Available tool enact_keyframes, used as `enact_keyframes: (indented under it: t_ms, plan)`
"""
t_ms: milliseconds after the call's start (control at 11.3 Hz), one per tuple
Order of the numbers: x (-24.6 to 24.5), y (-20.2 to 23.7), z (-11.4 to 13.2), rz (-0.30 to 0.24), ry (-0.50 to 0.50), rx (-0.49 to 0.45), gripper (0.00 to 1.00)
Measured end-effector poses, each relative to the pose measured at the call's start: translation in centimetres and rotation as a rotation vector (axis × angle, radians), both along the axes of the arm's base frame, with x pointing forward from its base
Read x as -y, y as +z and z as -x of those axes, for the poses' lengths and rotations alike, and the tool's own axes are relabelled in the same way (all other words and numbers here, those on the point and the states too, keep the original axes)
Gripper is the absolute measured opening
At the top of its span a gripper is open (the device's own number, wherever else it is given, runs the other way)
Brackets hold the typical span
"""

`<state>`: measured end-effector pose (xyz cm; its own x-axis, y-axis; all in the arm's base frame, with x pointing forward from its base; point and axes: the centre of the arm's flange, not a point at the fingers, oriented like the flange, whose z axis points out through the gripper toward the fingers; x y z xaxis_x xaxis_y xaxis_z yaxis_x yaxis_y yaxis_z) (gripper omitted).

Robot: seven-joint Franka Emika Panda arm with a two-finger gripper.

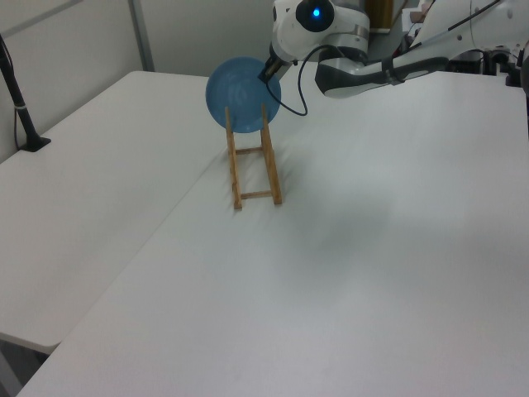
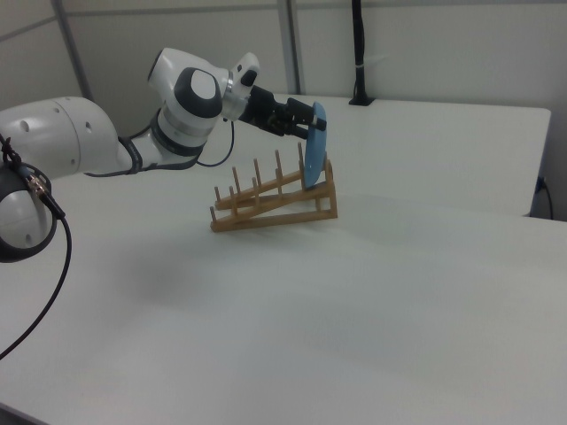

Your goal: Place plate in plate rack

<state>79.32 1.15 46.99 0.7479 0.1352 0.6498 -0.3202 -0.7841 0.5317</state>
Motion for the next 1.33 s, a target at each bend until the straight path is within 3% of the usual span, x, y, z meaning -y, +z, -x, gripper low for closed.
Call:
enact_keyframes:
  t_ms: [88, 265, 354, 442, 531, 708, 885, 973, 1062, 1327]
  plan:
    - [-1.1, 0.6, 0.0, -0.042, -0.003, 0.033, 0.80]
    - [-5.3, 3.4, 0.8, -0.197, 0.004, 0.123, 0.99]
    - [-7.3, 6.0, 2.0, -0.313, -0.013, 0.177, 1.00]
    - [-7.5, 7.3, 3.2, -0.425, -0.059, 0.169, 1.00]
    - [-7.1, 8.0, 4.7, -0.525, -0.103, 0.114, 1.00]
    - [-5.9, 7.5, 8.4, -0.659, -0.148, -0.141, 1.00]
    - [-3.3, 7.9, 13.0, -0.730, -0.076, -0.491, 1.00]
    - [-1.8, 8.9, 15.3, -0.734, -0.008, -0.618, 1.00]
    - [-0.4, 10.2, 17.6, -0.733, 0.031, -0.684, 1.00]
    - [1.4, 11.1, 20.9, -0.746, -0.015, -0.698, 1.00]
